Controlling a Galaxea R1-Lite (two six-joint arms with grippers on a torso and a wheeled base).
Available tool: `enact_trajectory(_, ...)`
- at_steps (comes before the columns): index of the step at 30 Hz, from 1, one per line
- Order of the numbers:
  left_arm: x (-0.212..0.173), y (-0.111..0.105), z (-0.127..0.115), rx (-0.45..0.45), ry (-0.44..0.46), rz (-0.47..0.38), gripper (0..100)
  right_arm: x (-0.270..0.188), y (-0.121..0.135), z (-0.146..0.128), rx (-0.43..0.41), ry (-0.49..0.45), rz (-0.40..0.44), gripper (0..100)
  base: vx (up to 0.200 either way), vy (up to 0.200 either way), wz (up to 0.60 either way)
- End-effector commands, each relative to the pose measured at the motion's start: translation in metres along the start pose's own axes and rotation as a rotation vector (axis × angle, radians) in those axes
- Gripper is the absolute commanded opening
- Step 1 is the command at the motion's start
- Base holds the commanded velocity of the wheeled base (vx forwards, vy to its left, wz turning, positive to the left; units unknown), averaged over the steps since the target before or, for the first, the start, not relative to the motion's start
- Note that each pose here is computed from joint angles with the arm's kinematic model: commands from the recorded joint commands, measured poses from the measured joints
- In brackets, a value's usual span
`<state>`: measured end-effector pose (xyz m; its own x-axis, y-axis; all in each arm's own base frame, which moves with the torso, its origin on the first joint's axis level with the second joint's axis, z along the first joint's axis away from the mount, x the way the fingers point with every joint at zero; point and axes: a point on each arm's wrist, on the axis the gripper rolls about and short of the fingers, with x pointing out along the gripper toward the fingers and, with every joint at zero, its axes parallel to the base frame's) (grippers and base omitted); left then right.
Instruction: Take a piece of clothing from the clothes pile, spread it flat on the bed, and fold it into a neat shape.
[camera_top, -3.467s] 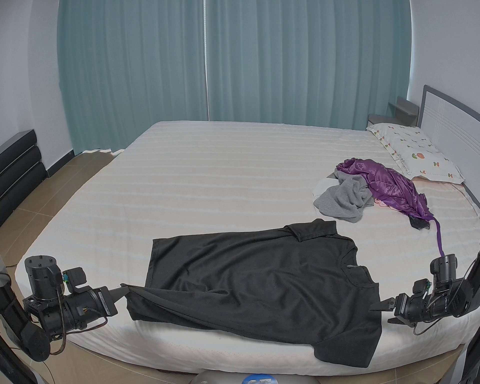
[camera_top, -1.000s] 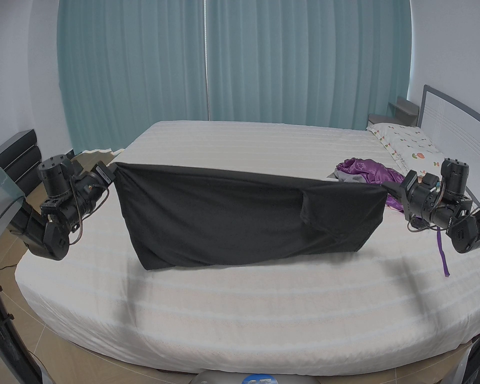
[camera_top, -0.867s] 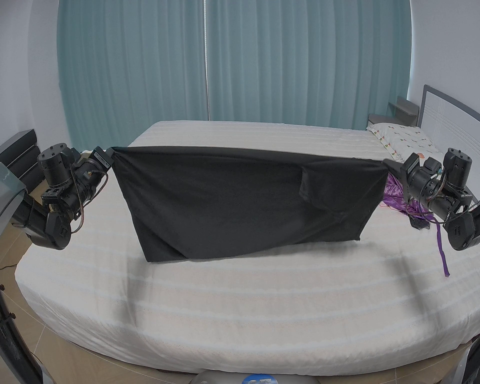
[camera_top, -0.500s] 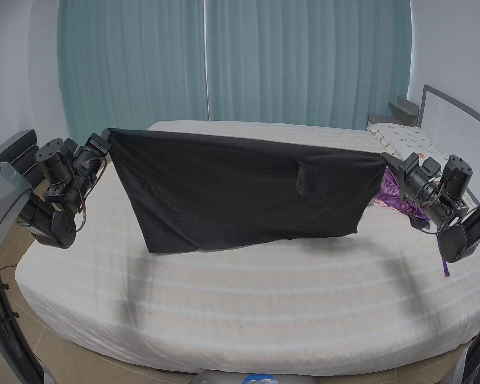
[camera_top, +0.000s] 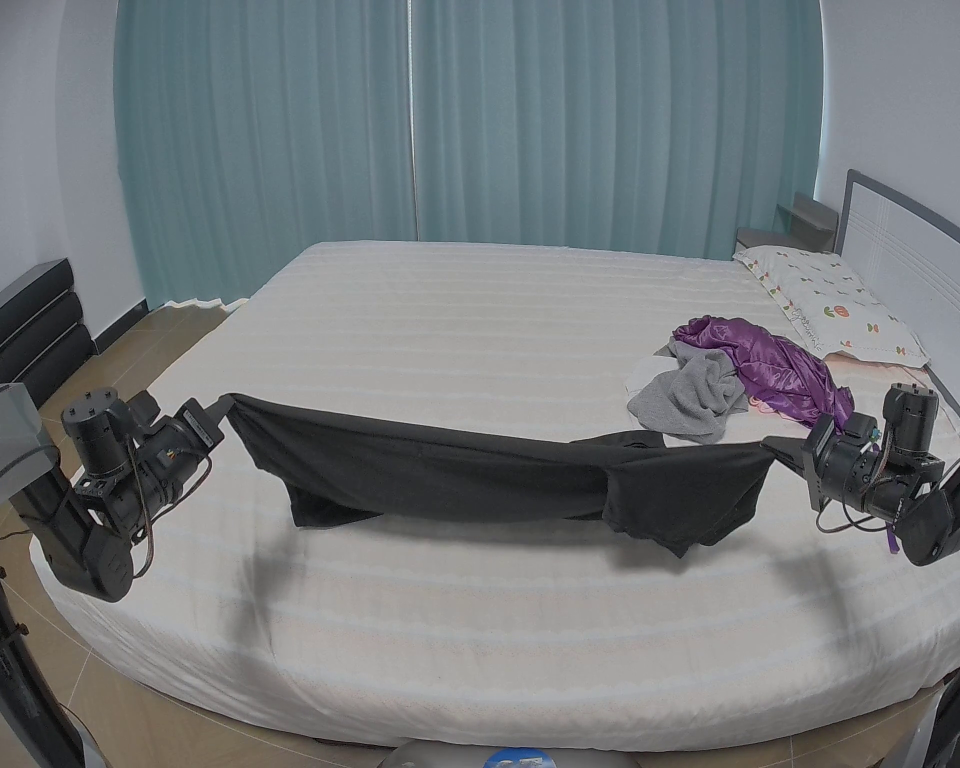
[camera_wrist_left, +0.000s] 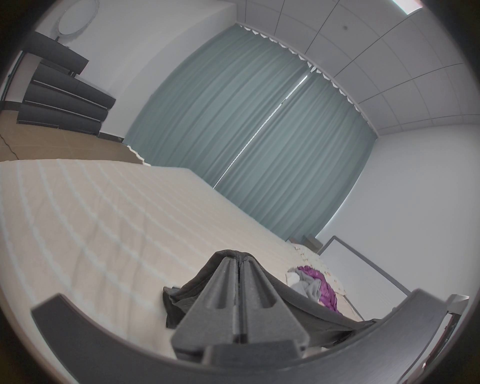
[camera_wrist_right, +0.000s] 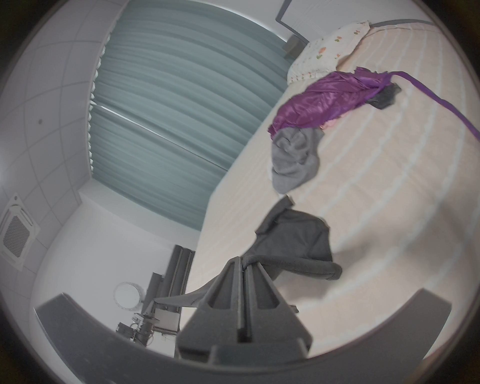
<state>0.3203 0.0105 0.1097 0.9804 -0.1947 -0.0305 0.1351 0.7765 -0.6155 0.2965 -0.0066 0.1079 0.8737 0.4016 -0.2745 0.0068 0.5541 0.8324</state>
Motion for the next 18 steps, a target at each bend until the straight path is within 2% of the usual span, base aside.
enact_trajectory(1, -0.032, 0.002, -0.007, 0.006, 0.06, 0.035, 0, -0.027, 0.004, -0.007, -0.043, 0.032, -0.039, 0, 0.0, 0.0, 0.0)
enact_trajectory(6, -0.051, 0.005, -0.02, 0.014, 0.138, 0.049, 0, -0.044, 0.008, -0.012, -0.046, 0.08, -0.101, 0, 0.0, 0.0, 0.0)
enact_trajectory(10, -0.065, 0.006, -0.028, 0.037, 0.177, 0.071, 0, -0.058, 0.009, -0.023, -0.068, 0.161, -0.161, 0, 0.0, 0.0, 0.0)
enact_trajectory(18, -0.089, 0.008, -0.041, 0.072, 0.247, 0.11, 0, -0.076, 0.006, -0.037, -0.107, 0.273, -0.206, 0, 0.0, 0.0, 0.0)
